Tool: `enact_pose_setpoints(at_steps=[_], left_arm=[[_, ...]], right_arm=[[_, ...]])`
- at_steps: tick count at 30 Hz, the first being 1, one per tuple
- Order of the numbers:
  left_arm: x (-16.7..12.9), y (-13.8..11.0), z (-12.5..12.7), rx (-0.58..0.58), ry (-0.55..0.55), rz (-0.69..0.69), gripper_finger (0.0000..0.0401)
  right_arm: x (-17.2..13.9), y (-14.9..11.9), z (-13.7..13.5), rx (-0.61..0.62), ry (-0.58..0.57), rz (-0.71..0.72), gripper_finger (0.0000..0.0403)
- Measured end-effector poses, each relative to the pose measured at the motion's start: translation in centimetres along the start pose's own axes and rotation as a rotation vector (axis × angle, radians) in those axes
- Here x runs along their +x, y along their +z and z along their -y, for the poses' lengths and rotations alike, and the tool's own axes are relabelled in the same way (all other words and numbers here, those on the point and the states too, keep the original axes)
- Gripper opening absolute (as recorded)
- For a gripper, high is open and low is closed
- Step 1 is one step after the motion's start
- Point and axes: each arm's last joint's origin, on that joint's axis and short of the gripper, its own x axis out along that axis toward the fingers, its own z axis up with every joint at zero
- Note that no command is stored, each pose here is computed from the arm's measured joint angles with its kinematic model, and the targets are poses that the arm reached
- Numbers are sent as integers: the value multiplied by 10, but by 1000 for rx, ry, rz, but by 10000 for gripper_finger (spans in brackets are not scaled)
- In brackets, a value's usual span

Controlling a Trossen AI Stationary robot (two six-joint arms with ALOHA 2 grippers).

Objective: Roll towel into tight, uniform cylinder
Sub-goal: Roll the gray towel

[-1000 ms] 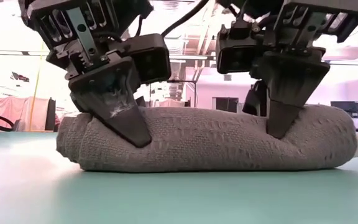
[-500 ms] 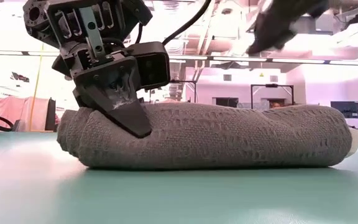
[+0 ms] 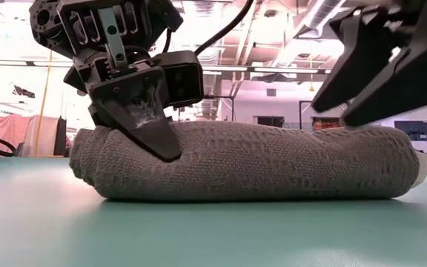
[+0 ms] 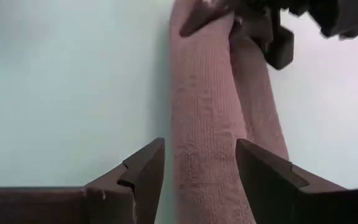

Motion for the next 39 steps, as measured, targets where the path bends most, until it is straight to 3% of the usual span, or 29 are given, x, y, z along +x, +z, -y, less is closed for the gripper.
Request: enact_pose_setpoints(at_steps=[10,13,16,22,32,39], left_arm=[[1,0,2,5,-2,11,52],[2,-3,5,39,-6,10,72],[3,-3,6,71,-8,12,97],[-5,-1,8,108,-51,-28,126],[-38,-1,30,184,43,-50,127],[-63,-9,65,303,122,31,128]], right_arm=[[20,-8,21,60,-54,-120,221],[26,-7,26,126,40,-160,216],[33,-9,32,198,96,-193,186],[43,-9,46,284,232,-246,49],[63,-7,75,421,477,-320,47],[81,-37,96,569,615,-289,47]])
